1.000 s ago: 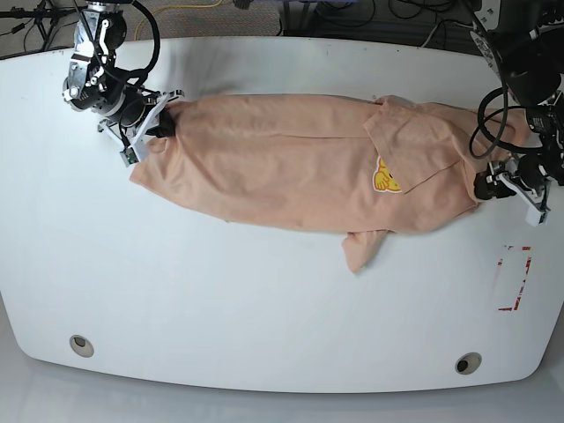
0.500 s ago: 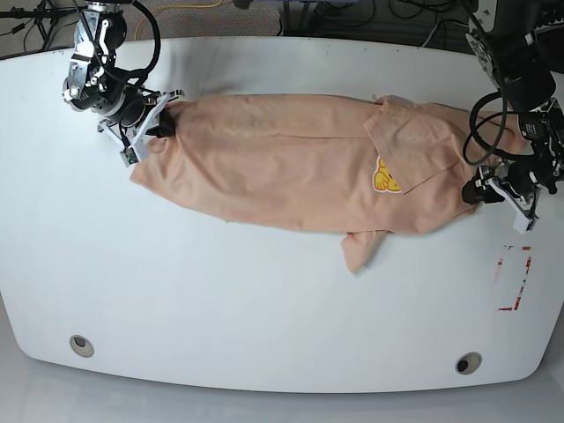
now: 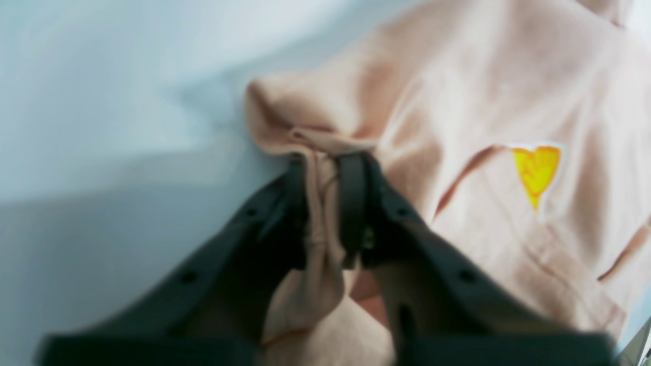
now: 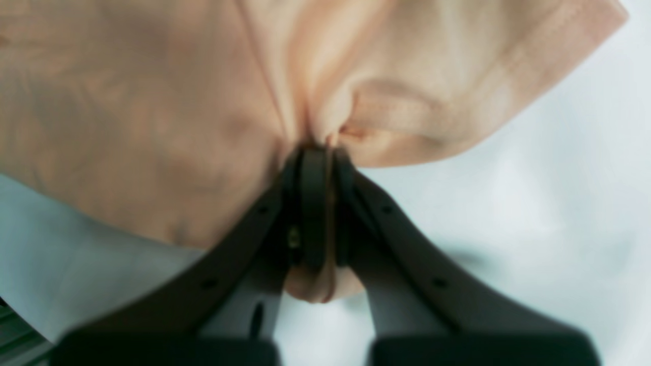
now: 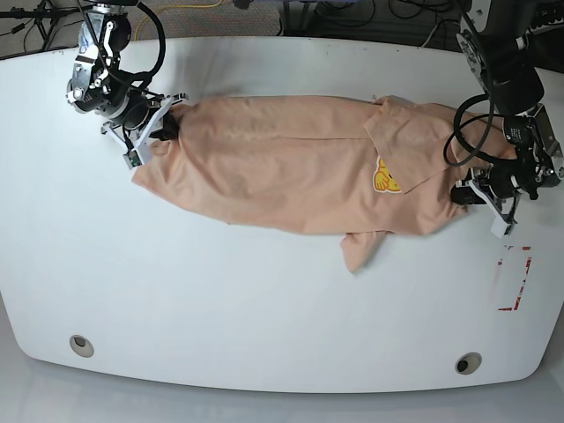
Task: Fold the T-shirt properly
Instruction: 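Lift the T-shirt with both grippers and swing it toward the table edge, then lay the T-shirt down, dragging both grippers back across the table, then pull the held shirt edge taut and open both grippers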
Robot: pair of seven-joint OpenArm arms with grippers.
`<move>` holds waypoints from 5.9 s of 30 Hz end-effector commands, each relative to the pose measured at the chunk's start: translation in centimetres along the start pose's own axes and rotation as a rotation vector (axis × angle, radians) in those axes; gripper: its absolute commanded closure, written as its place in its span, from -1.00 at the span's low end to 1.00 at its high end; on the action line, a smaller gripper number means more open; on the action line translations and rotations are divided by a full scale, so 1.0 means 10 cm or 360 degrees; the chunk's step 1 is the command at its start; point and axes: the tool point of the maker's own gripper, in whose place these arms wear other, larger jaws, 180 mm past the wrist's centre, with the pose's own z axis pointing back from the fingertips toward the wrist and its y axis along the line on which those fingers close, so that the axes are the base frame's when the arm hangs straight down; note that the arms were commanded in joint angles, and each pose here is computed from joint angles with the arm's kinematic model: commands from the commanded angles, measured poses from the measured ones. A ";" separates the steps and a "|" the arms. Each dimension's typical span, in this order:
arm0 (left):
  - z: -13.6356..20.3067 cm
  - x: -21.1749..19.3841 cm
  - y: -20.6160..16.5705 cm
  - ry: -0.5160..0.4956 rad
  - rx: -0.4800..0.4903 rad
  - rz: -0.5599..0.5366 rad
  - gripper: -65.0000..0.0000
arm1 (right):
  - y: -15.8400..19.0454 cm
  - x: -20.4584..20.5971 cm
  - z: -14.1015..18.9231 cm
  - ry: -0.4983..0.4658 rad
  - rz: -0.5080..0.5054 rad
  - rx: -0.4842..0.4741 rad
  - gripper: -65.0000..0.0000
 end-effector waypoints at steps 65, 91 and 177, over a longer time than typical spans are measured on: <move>3.05 3.10 -1.29 -0.1325 0.0646 -0.0903 0.93 | -0.84 3.92 1.76 -0.0872 0.0742 -0.0600 1.00; 3.06 3.30 -1.19 -0.1301 0.0545 -0.0819 0.93 | -0.85 4.14 2.28 -0.0884 0.0963 -0.0788 1.00; 1.71 -0.57 0.30 0.0217 0.0735 -0.0532 -0.11 | -0.06 -0.13 0.85 0.0127 0.0369 -0.0214 -0.63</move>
